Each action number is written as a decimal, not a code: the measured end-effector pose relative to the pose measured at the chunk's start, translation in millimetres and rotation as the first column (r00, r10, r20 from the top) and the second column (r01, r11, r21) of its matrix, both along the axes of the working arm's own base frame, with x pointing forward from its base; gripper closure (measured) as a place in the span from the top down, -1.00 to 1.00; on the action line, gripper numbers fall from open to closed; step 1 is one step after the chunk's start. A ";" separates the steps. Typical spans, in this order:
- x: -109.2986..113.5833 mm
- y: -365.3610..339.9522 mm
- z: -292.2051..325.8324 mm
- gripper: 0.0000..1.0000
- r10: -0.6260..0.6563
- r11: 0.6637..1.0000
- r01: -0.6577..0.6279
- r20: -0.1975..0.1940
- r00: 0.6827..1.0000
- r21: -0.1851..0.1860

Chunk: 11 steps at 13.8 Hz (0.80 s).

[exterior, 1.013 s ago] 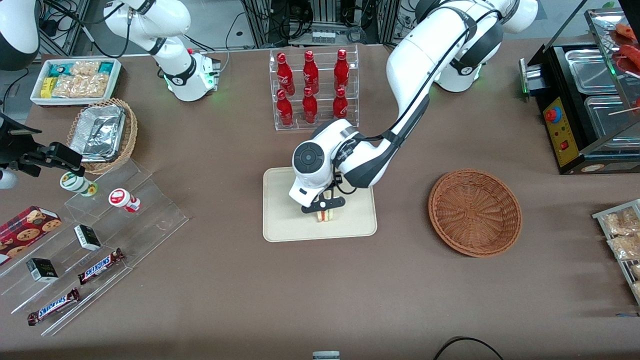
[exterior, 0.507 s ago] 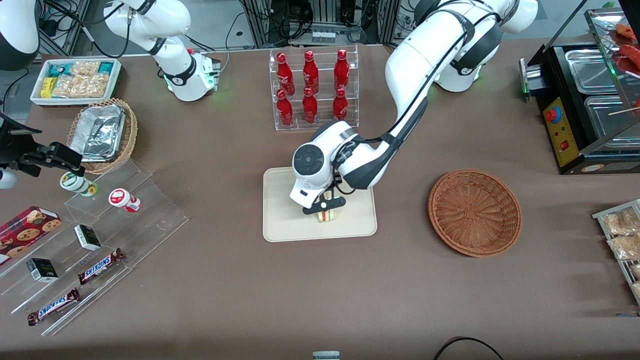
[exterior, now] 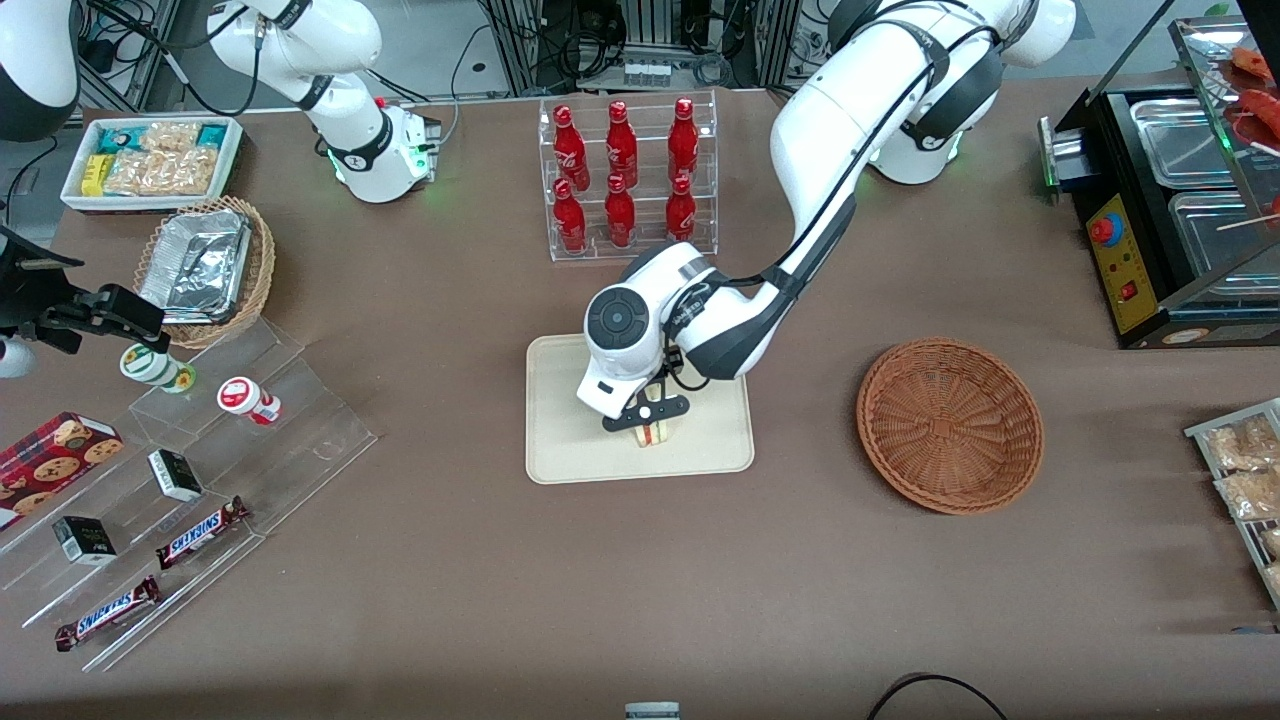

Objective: Place sandwich from basket to tray

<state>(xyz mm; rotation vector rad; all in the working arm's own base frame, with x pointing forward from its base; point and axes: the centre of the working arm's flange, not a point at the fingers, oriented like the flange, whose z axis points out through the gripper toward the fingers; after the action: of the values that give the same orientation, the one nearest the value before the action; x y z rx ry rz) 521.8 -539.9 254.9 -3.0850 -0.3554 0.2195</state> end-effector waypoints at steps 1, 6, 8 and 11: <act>1.8 0.1 9.1 0.93 0.001 1.000 -0.001 0.005 1.000 -0.002; 9.7 5.5 79.9 1.00 -0.029 0.999 0.029 0.041 0.999 -0.017; 16.6 19.7 98.5 1.00 -0.096 0.995 0.097 0.037 0.995 -0.009; 34.9 52.2 123.9 1.00 -0.170 0.985 0.170 0.024 0.985 0.001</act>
<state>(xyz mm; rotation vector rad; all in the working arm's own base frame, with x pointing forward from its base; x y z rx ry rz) 556.7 -487.7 378.8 -3.0988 -0.0914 0.1772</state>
